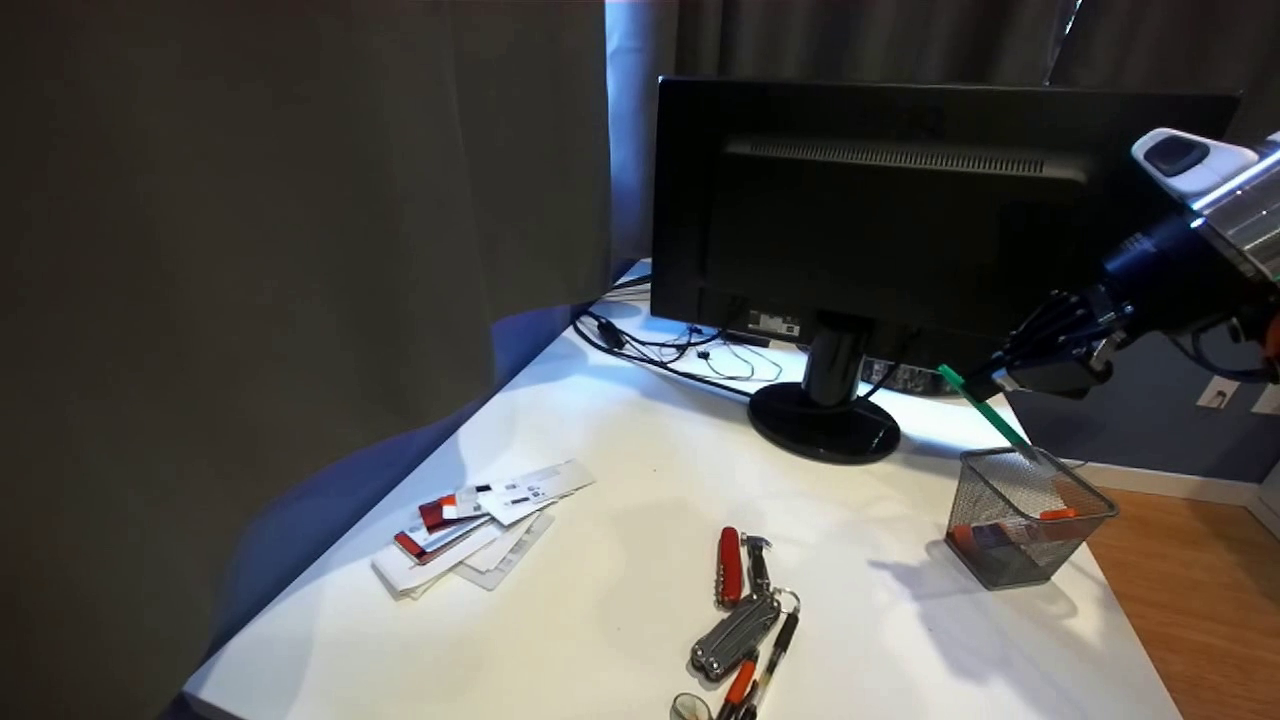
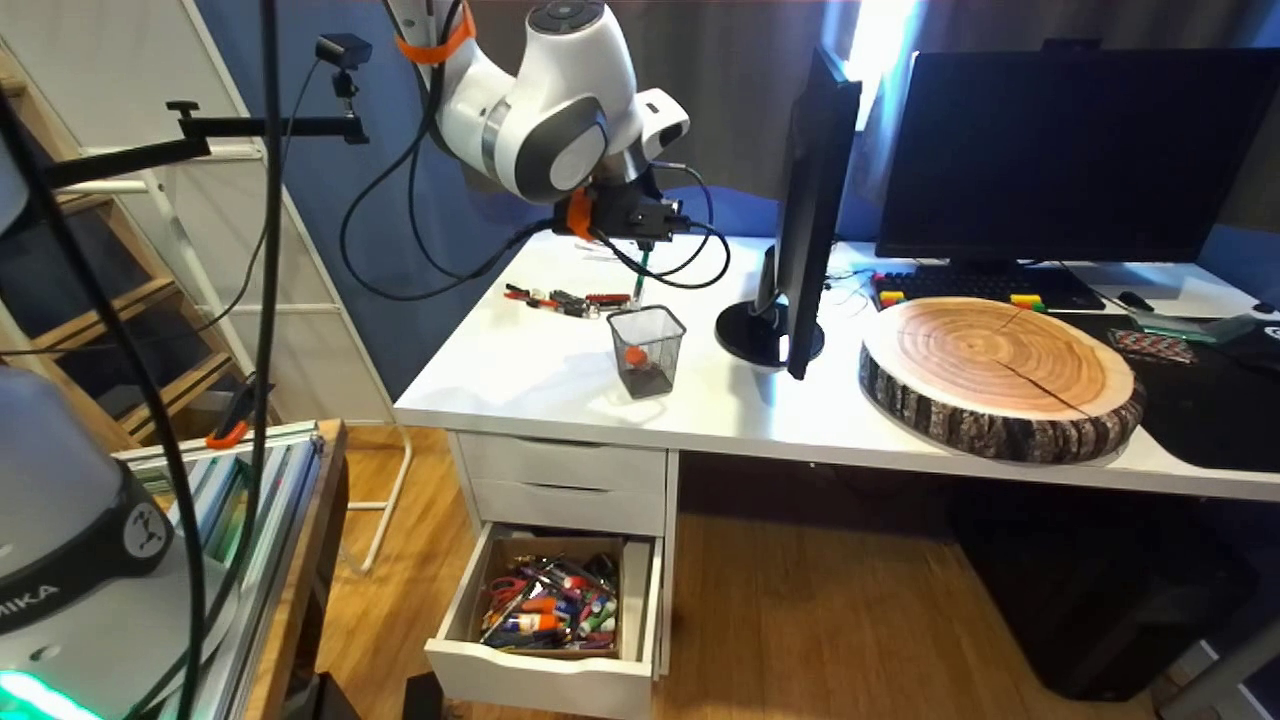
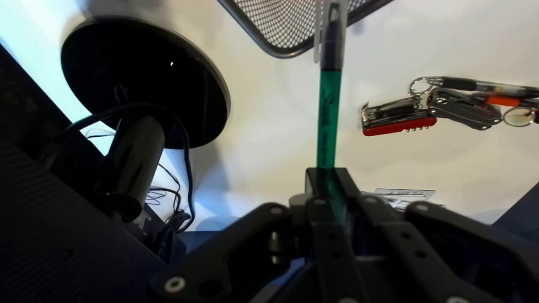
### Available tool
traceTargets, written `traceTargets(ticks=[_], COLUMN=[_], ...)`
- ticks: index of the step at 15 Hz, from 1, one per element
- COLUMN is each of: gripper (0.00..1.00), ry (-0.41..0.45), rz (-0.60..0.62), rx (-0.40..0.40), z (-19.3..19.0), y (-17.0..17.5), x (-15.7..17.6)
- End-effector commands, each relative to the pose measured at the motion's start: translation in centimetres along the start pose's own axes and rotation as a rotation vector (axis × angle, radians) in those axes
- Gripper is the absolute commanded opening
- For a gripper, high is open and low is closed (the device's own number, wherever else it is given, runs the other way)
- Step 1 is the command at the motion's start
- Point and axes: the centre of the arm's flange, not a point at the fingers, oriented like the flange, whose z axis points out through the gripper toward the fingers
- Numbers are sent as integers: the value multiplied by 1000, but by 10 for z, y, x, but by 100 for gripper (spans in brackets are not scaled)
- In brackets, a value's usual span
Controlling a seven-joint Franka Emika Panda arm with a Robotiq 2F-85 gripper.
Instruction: Turn the stationary holder upright, put the paper glue and green marker in the stationary holder
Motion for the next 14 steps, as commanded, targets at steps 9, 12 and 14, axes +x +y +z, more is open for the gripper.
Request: traceTargets(ticks=[9, 12, 14], gripper=[6, 40, 54], ry=[54, 50, 50], rz=[-87, -110, -117], rx=[2, -5, -10], z=[23, 25, 24], y=[12, 18, 21], x=[-33, -38, -39])
